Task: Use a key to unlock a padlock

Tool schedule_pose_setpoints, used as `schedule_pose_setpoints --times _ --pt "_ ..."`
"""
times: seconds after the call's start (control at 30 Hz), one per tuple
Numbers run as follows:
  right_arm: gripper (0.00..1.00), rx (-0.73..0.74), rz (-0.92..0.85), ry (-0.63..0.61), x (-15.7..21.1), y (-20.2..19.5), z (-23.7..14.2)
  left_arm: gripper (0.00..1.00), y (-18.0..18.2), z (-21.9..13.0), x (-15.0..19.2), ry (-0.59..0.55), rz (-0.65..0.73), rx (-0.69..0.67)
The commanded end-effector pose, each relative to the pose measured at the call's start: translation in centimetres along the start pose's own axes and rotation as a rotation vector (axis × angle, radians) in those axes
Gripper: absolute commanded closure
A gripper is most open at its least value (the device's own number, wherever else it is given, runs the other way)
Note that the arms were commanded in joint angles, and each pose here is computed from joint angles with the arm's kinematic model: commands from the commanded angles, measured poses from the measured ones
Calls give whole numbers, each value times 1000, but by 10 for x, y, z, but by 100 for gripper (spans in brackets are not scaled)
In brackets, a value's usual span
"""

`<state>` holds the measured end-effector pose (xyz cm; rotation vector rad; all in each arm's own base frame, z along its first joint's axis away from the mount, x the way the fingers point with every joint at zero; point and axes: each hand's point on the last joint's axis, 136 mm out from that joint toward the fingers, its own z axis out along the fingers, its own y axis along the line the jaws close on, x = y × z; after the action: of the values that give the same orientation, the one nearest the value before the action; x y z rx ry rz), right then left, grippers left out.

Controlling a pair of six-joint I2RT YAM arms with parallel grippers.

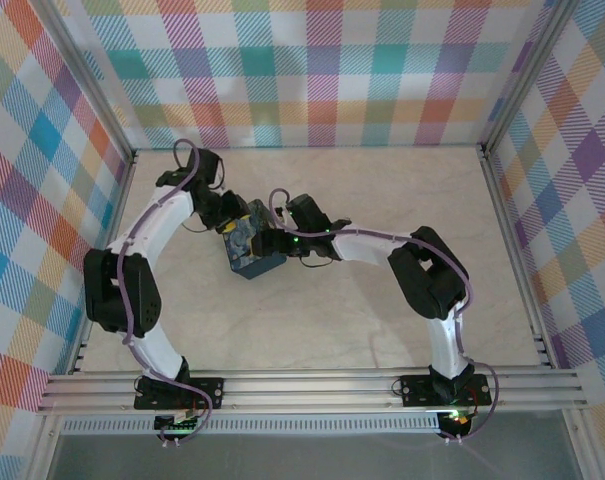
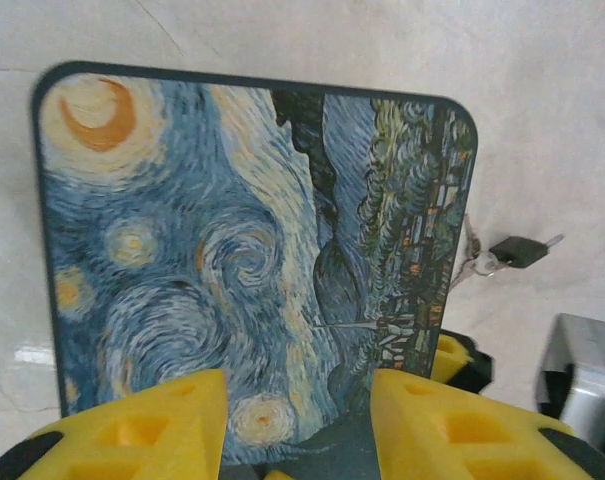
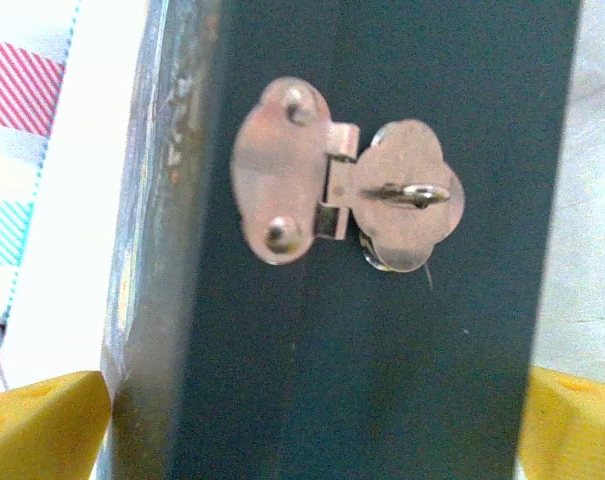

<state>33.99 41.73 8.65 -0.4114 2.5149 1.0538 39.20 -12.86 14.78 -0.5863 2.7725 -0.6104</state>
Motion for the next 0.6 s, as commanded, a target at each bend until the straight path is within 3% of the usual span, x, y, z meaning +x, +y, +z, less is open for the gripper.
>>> schedule_pose_setpoints --times 0.0,0.17,0.3,0.47,0.5,0.53,0.57 --pt "0 77 -57 59 12 -20 -1 60 9 16 4 32 33 -67" --pt "0 52 -70 42 9 -14 -5 61 14 25 -4 11 37 -107" --pt "0 42 -111 16 0 -3 -19 61 9 13 -11 -27 64 -100" --pt "0 199 -254 -86 -28 -14 -68 53 8 -16 -39 -179 148 -85" --pt "0 225 -269 -100 -31 -19 -77 48 10 -20 -45 -218 158 -86" --pt "0 263 -270 -124 -37 -33 -91 34 16 -25 -52 -267 160 -93" --pt "0 284 -248 -148 -41 -46 -105 3 23 -30 -59 -314 156 -97"
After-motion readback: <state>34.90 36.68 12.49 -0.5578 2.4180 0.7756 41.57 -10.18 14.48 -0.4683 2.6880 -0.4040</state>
